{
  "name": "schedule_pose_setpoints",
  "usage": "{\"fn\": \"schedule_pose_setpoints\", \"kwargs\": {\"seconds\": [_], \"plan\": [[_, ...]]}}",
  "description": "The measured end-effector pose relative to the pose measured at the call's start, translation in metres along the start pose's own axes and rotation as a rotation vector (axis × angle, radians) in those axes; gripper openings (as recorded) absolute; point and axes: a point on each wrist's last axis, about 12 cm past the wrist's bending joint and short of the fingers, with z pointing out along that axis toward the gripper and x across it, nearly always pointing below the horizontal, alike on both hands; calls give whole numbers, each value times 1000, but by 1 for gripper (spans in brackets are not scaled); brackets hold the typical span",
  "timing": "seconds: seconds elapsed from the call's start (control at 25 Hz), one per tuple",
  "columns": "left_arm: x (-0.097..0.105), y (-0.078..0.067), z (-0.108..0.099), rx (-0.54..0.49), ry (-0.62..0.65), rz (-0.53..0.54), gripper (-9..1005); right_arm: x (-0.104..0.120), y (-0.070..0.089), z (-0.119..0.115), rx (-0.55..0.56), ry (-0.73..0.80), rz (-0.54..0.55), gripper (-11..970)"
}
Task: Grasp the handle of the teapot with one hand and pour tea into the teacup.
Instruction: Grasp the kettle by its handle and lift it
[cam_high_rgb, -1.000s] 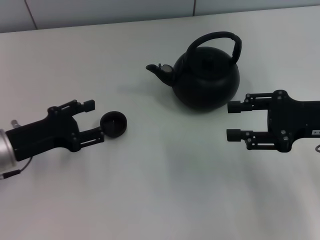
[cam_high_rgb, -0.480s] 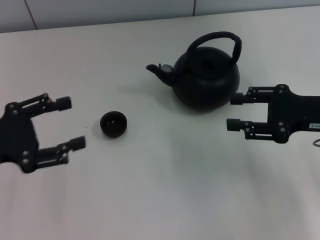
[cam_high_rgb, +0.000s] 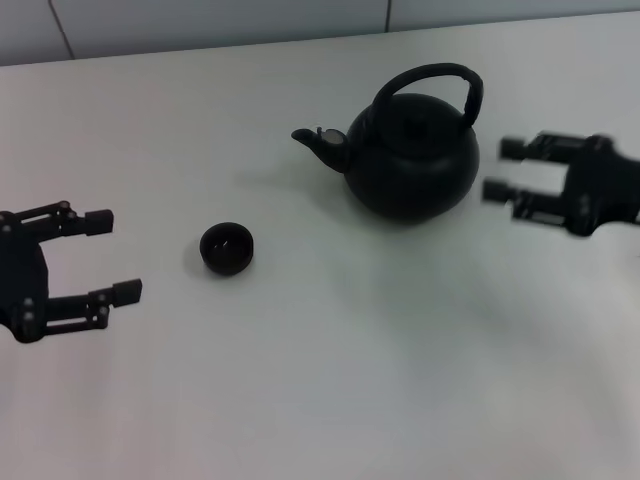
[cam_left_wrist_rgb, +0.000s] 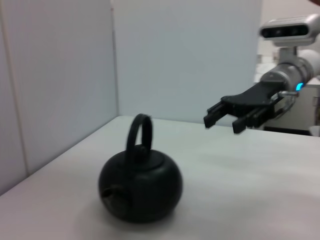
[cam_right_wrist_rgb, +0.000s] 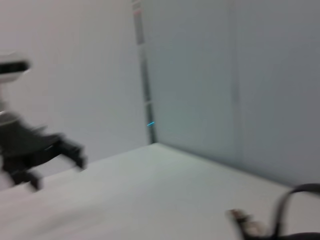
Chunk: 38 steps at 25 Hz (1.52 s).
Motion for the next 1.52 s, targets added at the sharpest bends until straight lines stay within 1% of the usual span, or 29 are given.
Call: {"fn": "schedule_pose_setpoints", "kwargs": {"seconds": [0.12, 0.16, 0.2, 0.32, 0.36, 0.4, 0.52, 0.56, 0.6, 0.76, 0.92, 1.16, 1.52], "plan": [[4, 3, 1, -15, 34, -14, 797, 7, -7, -12, 132, -59, 16, 621], [4, 3, 1, -14, 41, -17, 797, 13, -9, -19, 210, -94, 13, 621], [4, 3, 1, -14, 41, -17, 797, 13, -9, -19, 210, -94, 13, 621], [5, 5, 5, 1, 77, -22, 797, 24, -9, -23, 290, -115, -5, 621], [5, 5, 6, 2, 79, -23, 797, 31, -9, -21, 325, -118, -14, 621], [5, 5, 8, 10, 93, -25, 797, 31, -9, -21, 325, -118, -14, 621], [5, 6, 11, 27, 116, -42, 797, 43, -9, -16, 377, -116, -24, 622], [4, 7, 13, 32, 117, -53, 797, 48, -10, -11, 400, -107, -23, 622], [4, 7, 13, 32, 117, -53, 797, 48, -10, -11, 400, -107, -23, 622], [5, 8, 15, 35, 120, -57, 797, 55, -13, 4, 444, -113, -17, 622], [4, 9, 16, 36, 120, -54, 797, 54, -16, 13, 472, -132, -16, 622], [3, 11, 17, 31, 120, -52, 797, 49, -23, 30, 466, -118, -17, 613], [3, 15, 24, 24, 122, -56, 797, 45, -27, 40, 462, -112, -15, 590]]}}
